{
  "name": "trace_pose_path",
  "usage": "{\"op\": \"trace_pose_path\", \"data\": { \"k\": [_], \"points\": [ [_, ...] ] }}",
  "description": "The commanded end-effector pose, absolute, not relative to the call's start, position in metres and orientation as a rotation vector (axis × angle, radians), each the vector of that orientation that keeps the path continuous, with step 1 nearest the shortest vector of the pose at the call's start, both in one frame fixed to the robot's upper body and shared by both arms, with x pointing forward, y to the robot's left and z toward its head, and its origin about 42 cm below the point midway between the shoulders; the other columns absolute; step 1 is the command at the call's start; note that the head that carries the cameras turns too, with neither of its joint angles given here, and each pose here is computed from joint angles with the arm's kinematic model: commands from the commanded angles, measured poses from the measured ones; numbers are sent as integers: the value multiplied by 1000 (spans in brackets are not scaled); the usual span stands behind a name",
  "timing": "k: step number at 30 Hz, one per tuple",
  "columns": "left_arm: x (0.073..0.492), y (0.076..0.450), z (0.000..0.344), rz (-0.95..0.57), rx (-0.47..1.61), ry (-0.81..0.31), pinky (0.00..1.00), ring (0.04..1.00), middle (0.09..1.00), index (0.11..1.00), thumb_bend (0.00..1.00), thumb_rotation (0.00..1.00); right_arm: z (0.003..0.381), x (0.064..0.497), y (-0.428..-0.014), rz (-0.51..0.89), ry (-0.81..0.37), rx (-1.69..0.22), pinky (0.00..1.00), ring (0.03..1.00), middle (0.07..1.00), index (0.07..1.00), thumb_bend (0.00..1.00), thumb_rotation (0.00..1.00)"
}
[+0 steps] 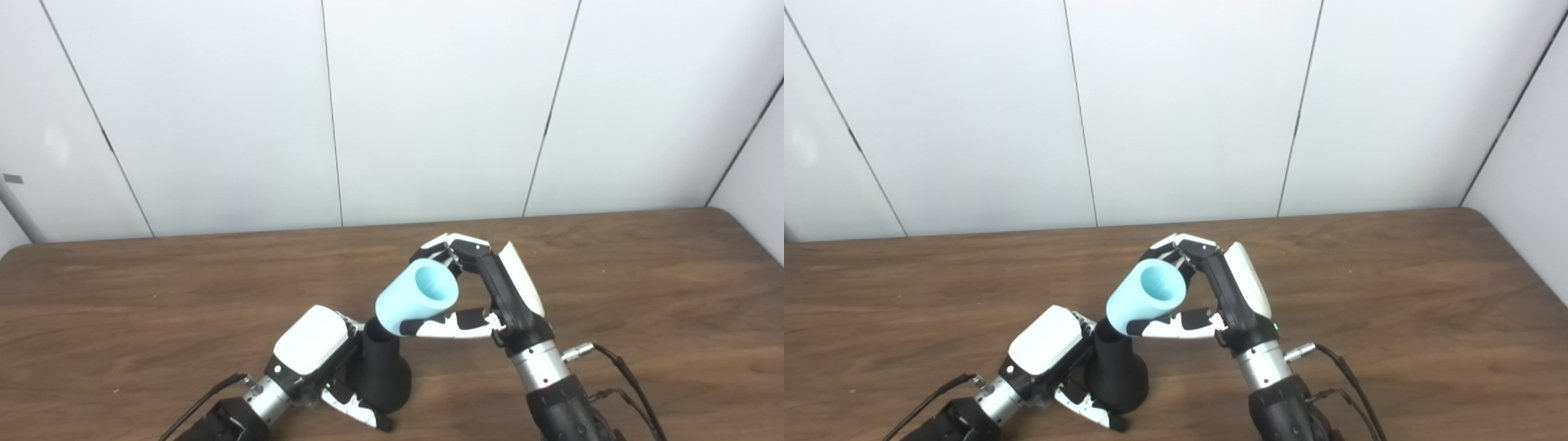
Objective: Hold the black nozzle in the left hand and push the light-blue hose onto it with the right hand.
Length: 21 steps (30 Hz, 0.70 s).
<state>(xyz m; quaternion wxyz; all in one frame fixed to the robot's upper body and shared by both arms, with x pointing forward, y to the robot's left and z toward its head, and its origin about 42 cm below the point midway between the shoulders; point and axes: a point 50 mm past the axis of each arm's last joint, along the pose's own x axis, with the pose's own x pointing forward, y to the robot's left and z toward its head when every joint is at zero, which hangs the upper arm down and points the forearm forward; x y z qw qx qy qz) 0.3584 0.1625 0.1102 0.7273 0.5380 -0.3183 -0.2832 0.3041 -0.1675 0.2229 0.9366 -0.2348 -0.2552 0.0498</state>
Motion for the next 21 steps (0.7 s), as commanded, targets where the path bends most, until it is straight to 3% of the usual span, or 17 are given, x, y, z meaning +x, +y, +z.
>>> {"op": "trace_pose_path", "data": {
  "k": [1, 5, 12, 21],
  "points": [
    [295, 157, 31, -787, 1126, -479, 104, 153, 228, 483, 518, 40, 245, 302, -161, 115, -617, -466, 279, 343, 453, 536, 518, 0],
    [296, 157, 30, -788, 1128, -476, 110, 159, 237, 483, 518, 40, 244, 301, -160, 147, -599, -450, 290, 353, 453, 535, 517, 0],
    [298, 158, 30, -785, 1139, -480, 112, 158, 232, 483, 518, 40, 249, 297, -163, 194, -562, -461, 188, 268, 455, 534, 518, 0],
    [298, 156, 32, -790, 1137, -474, 103, 152, 227, 483, 518, 41, 251, 296, -163, 231, -533, -465, 183, 254, 454, 534, 518, 0]
  ]
}}
